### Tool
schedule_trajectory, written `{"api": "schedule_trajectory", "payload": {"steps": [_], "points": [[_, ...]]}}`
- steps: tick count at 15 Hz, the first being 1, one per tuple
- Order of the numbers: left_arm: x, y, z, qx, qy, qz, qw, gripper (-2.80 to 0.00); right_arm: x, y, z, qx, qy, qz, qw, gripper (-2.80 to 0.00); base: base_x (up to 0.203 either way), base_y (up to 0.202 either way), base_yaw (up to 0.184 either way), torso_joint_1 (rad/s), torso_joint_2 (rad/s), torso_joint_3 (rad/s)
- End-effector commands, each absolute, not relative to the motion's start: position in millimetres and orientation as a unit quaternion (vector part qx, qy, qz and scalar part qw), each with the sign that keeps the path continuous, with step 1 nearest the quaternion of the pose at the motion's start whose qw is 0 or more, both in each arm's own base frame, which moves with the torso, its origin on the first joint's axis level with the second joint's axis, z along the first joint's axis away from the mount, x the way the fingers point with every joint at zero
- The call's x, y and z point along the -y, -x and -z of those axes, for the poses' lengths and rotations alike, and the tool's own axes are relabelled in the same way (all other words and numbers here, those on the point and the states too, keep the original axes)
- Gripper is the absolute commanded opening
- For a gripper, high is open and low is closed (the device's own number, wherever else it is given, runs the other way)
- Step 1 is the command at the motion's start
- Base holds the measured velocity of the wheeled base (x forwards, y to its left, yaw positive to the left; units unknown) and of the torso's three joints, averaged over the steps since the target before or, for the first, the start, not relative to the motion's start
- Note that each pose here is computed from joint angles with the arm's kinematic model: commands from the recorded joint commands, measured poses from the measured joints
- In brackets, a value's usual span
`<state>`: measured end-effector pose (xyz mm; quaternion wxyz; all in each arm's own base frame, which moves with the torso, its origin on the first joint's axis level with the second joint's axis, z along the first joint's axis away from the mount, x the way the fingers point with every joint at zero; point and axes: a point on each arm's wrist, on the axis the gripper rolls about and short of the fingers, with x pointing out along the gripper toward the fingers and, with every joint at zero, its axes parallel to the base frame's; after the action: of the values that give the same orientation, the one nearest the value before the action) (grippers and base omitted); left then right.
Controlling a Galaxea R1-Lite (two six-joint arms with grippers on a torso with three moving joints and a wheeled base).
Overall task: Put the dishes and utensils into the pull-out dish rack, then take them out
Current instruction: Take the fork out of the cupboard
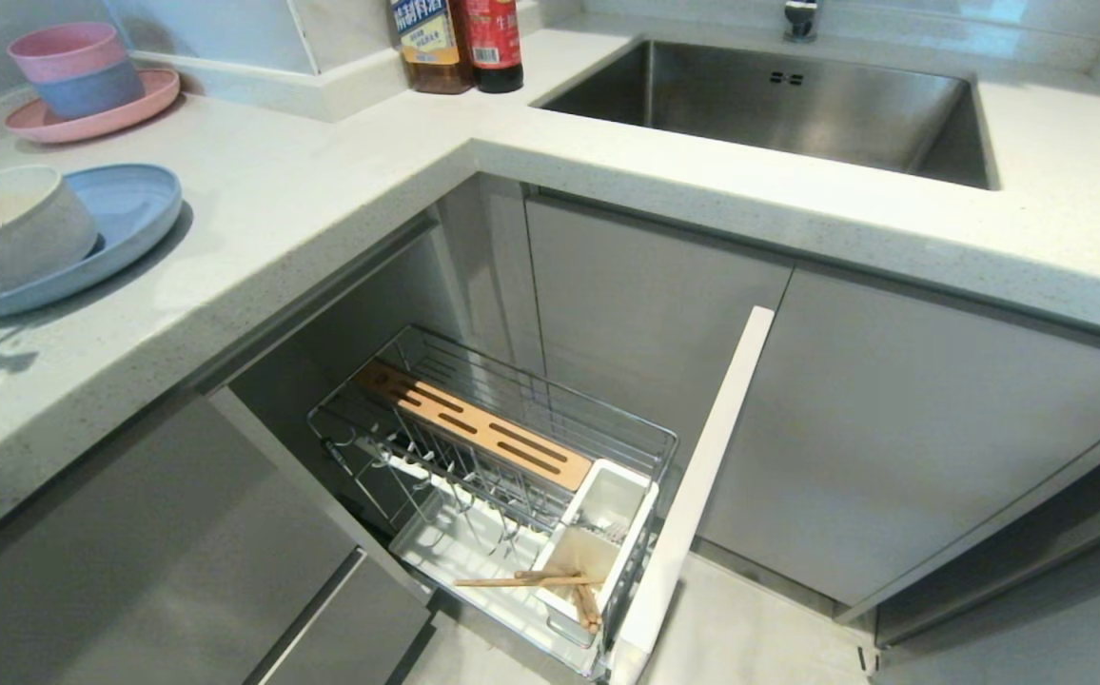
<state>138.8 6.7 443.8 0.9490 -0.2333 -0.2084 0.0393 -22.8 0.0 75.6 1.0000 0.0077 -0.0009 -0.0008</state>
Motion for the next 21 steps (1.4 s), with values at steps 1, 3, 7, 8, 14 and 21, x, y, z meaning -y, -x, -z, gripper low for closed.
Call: {"api": "schedule_trajectory", "payload": {"steps": [1,3,7,8,14,21], "points": [[-2.1,-119.1,-446.7,0.234,0.241,-0.015,0.942,-2.80,0.0,22.7,-75.2,0.000,-0.008,0.001,1.000,-2.80,0.000,0.000,0.000,0.000,0.00,0.000],[8.7,-111.6,-448.4,0.233,0.267,0.031,0.934,-2.80,0.0,22.7,-75.2,0.000,-0.008,0.001,1.000,-2.80,0.000,0.000,0.000,0.000,0.00,0.000],[38.6,-102.5,-442.1,0.182,0.317,0.129,0.922,-2.80,0.0,22.7,-75.2,0.000,-0.008,0.001,1.000,-2.80,0.000,0.000,0.000,0.000,0.00,0.000],[48.5,-103.8,-436.5,0.152,0.320,0.152,0.923,-2.80,0.0,22.7,-75.2,0.000,-0.008,0.001,1.000,-2.80,0.000,0.000,0.000,0.000,0.00,0.000],[130.1,-150.0,-373.1,-0.056,0.246,0.171,0.952,-2.80,0.0,22.7,-75.2,0.000,-0.008,0.001,1.000,-2.80,0.000,0.000,0.000,0.000,0.00,0.000],[177.6,-194.2,-307.2,-0.322,0.099,0.103,0.936,-2.80,0.0,22.7,-75.2,0.000,-0.008,0.001,1.000,-2.80,0.000,0.000,0.000,0.000,0.00,0.000]]}}
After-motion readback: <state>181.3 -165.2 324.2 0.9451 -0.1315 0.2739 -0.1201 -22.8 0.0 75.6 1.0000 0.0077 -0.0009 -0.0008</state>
